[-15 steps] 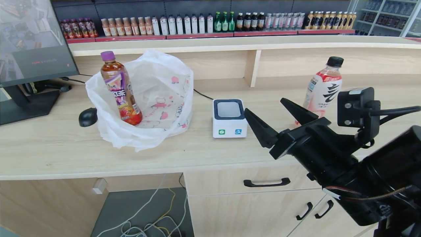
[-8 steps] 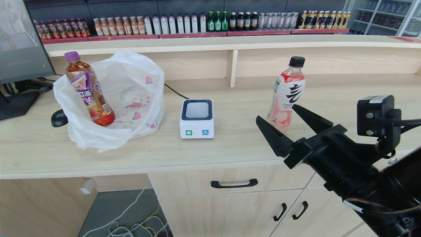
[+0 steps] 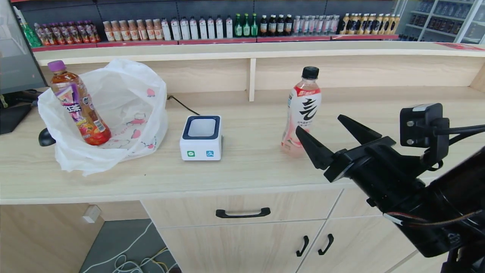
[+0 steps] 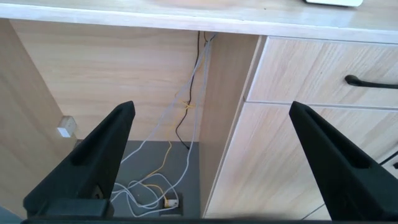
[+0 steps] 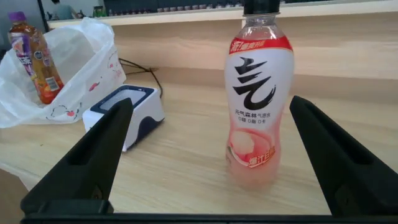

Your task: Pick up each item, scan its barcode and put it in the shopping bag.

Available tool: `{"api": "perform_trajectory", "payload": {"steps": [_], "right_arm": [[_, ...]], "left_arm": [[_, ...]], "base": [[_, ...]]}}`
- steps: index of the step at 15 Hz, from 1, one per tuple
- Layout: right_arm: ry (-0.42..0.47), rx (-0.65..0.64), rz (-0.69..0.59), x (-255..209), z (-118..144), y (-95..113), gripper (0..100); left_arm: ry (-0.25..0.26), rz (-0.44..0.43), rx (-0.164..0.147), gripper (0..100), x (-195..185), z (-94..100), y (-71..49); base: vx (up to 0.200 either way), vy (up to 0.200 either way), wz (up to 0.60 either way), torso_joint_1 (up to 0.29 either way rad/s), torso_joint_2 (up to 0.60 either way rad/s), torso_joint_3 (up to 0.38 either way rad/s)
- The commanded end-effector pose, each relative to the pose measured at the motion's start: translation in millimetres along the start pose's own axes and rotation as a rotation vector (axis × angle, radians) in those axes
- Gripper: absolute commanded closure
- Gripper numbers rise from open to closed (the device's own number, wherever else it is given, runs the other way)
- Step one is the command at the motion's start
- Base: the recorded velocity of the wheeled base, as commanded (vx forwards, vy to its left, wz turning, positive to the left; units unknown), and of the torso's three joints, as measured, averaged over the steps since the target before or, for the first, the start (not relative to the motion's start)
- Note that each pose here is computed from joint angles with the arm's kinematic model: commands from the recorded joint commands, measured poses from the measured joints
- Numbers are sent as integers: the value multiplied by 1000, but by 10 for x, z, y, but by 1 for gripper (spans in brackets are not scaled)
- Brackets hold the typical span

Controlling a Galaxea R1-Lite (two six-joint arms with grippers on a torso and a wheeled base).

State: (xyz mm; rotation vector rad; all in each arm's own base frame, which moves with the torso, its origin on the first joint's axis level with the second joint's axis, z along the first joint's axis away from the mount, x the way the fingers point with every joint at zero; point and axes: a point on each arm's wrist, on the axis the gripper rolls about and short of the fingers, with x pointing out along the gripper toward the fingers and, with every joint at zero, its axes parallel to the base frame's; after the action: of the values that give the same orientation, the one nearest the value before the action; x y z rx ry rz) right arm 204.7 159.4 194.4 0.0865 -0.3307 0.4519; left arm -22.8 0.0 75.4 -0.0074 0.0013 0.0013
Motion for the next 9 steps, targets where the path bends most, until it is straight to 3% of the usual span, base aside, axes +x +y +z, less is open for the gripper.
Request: {"api": "perform_trajectory", "payload": {"steps": [1, 9], "right_arm": [[27, -6, 0, 66, -111, 21, 0], [87, -28, -17, 113, -303, 39, 0]], "left_arm": [[0, 0, 0, 0, 0, -1, 0], [0, 0, 3, 0, 0, -1, 0]], "base": [[0, 0, 0, 0, 0, 0], [0, 0, 0, 0, 0, 0]]}}
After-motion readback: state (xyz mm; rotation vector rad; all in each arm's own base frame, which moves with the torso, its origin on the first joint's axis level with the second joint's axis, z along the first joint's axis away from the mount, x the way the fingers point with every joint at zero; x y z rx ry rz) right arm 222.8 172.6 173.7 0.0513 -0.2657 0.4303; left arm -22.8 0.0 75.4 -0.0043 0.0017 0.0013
